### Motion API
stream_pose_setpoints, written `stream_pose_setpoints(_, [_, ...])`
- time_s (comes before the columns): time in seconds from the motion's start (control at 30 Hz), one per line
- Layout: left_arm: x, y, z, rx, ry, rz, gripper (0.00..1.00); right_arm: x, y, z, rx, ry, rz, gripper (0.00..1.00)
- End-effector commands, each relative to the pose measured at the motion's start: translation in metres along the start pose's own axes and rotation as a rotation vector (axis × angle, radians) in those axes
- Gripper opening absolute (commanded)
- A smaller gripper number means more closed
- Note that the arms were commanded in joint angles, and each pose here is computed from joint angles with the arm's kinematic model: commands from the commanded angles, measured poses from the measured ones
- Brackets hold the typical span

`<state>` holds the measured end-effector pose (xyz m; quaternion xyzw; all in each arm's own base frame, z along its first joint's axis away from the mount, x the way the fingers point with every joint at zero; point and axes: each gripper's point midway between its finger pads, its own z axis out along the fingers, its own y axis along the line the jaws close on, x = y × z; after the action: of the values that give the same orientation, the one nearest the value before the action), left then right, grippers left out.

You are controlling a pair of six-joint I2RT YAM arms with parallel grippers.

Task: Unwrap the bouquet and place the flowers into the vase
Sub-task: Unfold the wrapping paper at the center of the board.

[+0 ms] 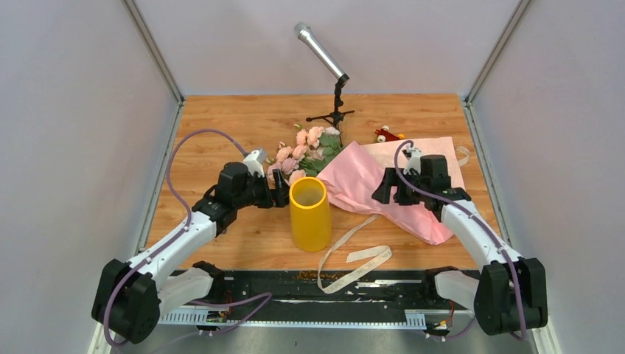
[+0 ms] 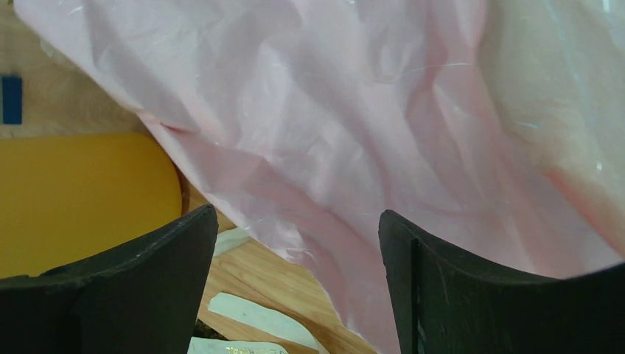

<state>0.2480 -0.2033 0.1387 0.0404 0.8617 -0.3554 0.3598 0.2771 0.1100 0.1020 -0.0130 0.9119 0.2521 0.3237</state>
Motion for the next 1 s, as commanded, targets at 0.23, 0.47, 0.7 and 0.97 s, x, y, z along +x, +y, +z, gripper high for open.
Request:
stream_pose_setpoints(0.23, [-0.008, -0.011, 0.02, 0.088, -0.046, -0.085, 1.0, 0.017, 0.051, 0.034, -0.098, 0.014, -0.327, 0.82])
stream_pose_setpoints(0.47, [-0.016, -0.017, 0.013, 0.107, -0.025, -0.055, 1.0, 0.023, 0.061, 0.066, -0.002, 0.09, -0.42, 0.82])
stream_pose_setpoints(0.7, [-0.058, -0.018, -0.014, 0.073, -0.031, 0.065, 1.0, 0.031, 0.065, 0.098, 0.089, 0.152, -0.462, 0.75])
stream_pose_setpoints(0.97, [-0.085, -0.008, -0.039, -0.037, -0.07, 0.186, 1.0, 0.033, 0.073, 0.133, 0.109, 0.162, -0.392, 0.45])
